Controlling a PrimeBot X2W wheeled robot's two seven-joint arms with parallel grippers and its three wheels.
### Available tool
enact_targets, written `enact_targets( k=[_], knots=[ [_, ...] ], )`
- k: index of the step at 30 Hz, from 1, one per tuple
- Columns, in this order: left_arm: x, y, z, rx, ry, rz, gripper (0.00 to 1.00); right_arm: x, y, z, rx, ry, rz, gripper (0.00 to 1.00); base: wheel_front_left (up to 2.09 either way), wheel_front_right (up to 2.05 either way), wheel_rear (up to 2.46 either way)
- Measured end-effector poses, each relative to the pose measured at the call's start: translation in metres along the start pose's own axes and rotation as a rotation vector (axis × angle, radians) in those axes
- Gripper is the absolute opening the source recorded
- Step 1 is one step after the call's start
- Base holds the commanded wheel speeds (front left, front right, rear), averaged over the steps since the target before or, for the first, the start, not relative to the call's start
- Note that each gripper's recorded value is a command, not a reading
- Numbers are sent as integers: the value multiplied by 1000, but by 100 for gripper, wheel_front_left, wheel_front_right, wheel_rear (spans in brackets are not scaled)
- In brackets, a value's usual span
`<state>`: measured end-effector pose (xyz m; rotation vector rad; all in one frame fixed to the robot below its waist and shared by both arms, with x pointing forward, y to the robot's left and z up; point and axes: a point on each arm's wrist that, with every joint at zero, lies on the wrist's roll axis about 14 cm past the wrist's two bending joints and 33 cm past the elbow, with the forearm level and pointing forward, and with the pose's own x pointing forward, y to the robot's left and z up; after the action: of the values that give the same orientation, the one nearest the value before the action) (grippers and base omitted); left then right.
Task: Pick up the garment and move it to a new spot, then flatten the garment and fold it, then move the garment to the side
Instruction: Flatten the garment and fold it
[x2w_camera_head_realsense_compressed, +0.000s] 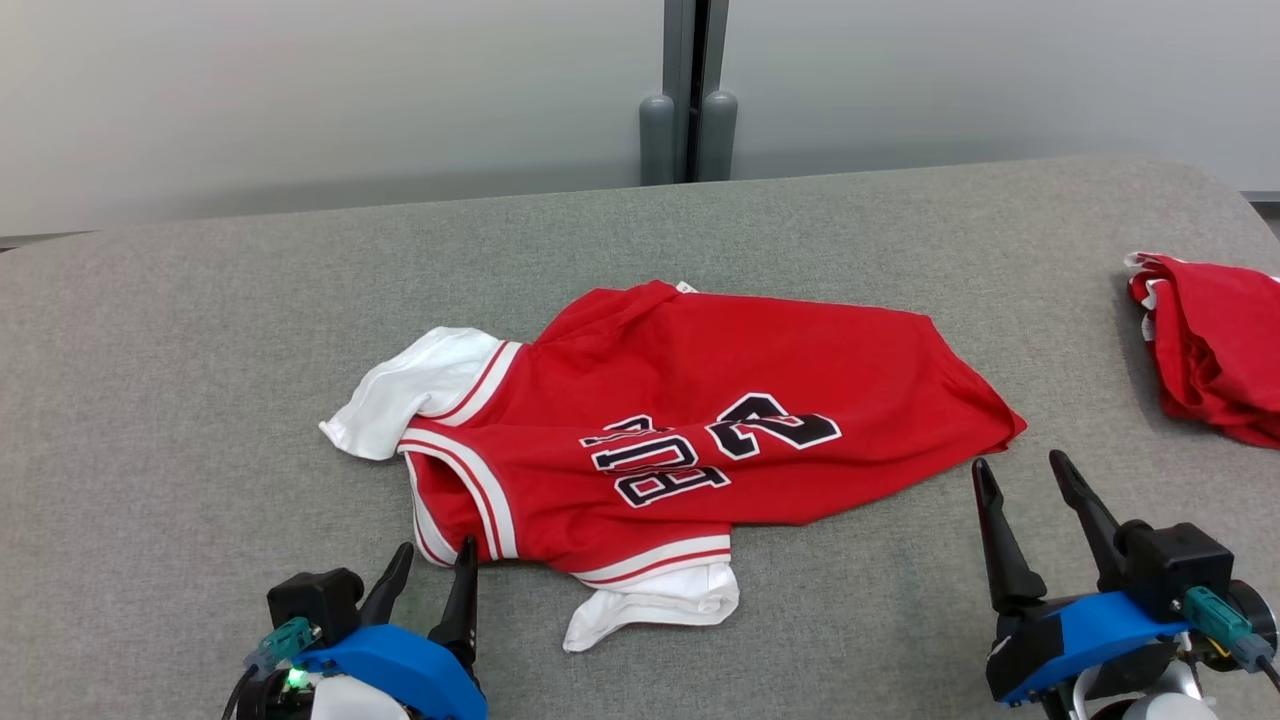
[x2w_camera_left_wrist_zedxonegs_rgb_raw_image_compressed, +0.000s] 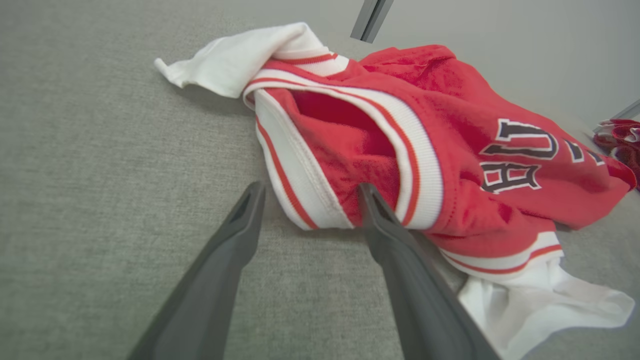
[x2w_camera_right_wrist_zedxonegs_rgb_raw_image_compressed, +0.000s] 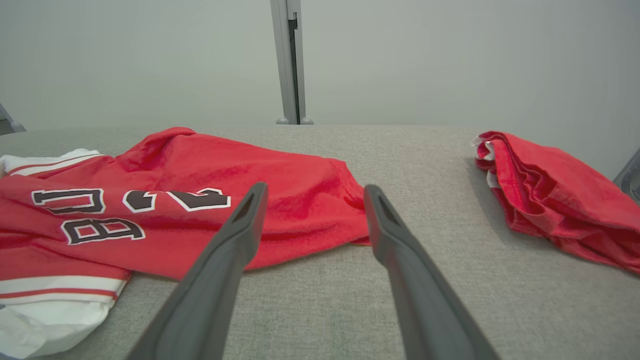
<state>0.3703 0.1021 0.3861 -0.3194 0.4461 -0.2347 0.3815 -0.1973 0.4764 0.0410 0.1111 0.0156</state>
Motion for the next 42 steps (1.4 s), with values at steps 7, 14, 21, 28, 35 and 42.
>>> enact_targets(
  k=[7,14,21,28,35,42],
  knots=[
    [7,-1,-9,-105,74,-7,56,0,6,-5,13,13,18,100,0,0,0],
    [12,-13,15,-128,5,-62,0,3,11,-4,20,6,32,100,0,0,0],
    [-1,-45,63,-129,-159,-183,0,5,23,1,18,-9,67,100,0,0,0],
    [-36,-72,120,-141,-309,-304,0,10,34,6,16,-18,100,100,0,0,0],
    [-17,-44,134,10,-257,-216,0,11,39,1,22,-3,115,100,0,0,0],
    [41,8,132,179,-180,-31,0,15,30,0,20,2,90,100,0,0,0]
  ],
)
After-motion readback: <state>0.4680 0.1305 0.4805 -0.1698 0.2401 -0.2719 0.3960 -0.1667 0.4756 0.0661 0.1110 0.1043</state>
